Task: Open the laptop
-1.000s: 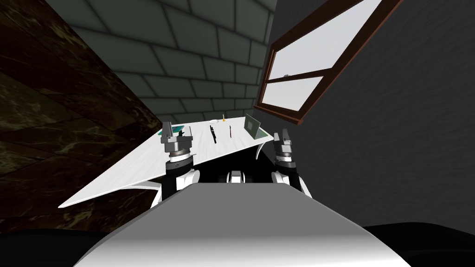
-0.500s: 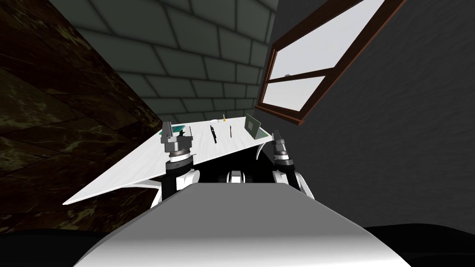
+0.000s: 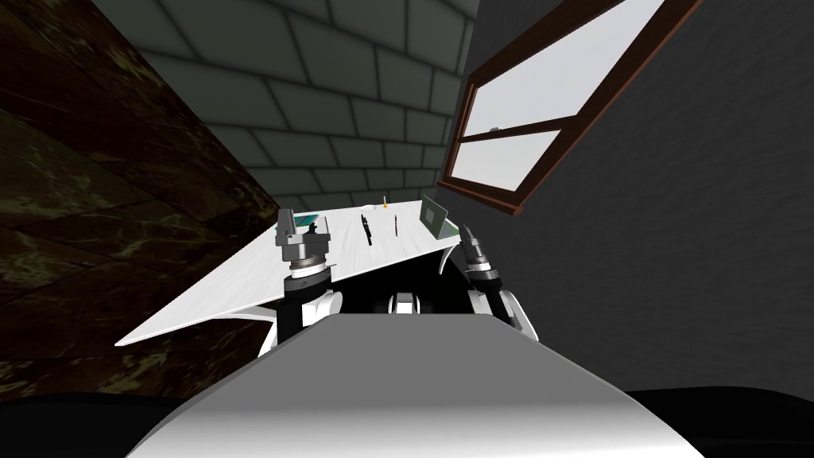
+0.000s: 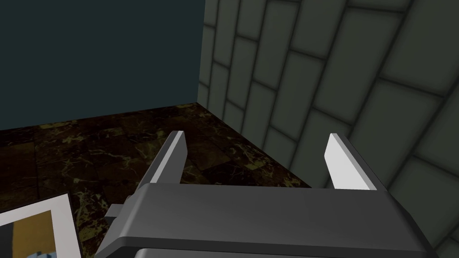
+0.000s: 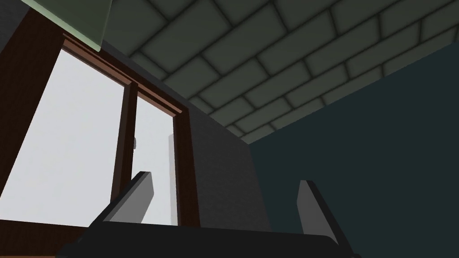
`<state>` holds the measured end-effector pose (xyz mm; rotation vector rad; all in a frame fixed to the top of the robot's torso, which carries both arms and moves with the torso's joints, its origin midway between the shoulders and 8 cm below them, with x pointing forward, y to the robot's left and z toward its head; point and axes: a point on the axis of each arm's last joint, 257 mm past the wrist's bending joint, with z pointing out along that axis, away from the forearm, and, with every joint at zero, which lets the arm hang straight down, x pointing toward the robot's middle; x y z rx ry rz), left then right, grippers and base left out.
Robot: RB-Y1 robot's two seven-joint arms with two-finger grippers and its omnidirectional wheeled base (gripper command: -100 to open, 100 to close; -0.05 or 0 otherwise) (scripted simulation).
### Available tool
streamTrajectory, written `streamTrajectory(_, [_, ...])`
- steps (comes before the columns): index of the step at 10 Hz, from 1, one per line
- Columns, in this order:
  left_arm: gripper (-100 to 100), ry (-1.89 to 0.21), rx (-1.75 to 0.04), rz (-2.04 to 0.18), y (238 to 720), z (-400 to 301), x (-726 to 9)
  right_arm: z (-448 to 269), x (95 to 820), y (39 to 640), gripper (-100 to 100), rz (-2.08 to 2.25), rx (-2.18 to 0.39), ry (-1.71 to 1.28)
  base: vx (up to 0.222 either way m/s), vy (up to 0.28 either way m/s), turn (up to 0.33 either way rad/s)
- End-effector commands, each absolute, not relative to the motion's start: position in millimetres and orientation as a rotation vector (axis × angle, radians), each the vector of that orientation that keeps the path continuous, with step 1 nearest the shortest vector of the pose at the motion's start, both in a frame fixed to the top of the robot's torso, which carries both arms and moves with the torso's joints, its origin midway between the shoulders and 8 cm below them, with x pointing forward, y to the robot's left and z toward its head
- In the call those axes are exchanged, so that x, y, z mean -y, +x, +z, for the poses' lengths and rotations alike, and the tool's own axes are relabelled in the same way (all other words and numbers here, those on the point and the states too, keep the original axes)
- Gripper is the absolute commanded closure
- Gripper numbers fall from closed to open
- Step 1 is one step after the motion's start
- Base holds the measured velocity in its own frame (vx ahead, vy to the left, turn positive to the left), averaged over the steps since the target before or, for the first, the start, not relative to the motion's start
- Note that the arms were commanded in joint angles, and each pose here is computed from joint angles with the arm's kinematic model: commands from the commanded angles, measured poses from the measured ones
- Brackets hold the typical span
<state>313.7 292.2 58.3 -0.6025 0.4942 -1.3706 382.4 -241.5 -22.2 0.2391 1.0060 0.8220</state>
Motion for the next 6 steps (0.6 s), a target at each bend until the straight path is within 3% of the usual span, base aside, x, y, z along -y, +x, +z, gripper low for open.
streamTrajectory(1, [0, -0.603, -0.494, -1.371, 313.7, 58.3, -292.2, -30.6, 239.1, 392.8, -100, 0.710, -1.055, 0.155, 0.001, -0.006, 0.027])
streamTrajectory(6, [0, -0.603, -0.494, -1.371, 313.7, 58.3, -292.2, -46.5, 236.6, 408.1, -100, 0.523, -1.123, 0.007, 0.001, -0.004, 0.025])
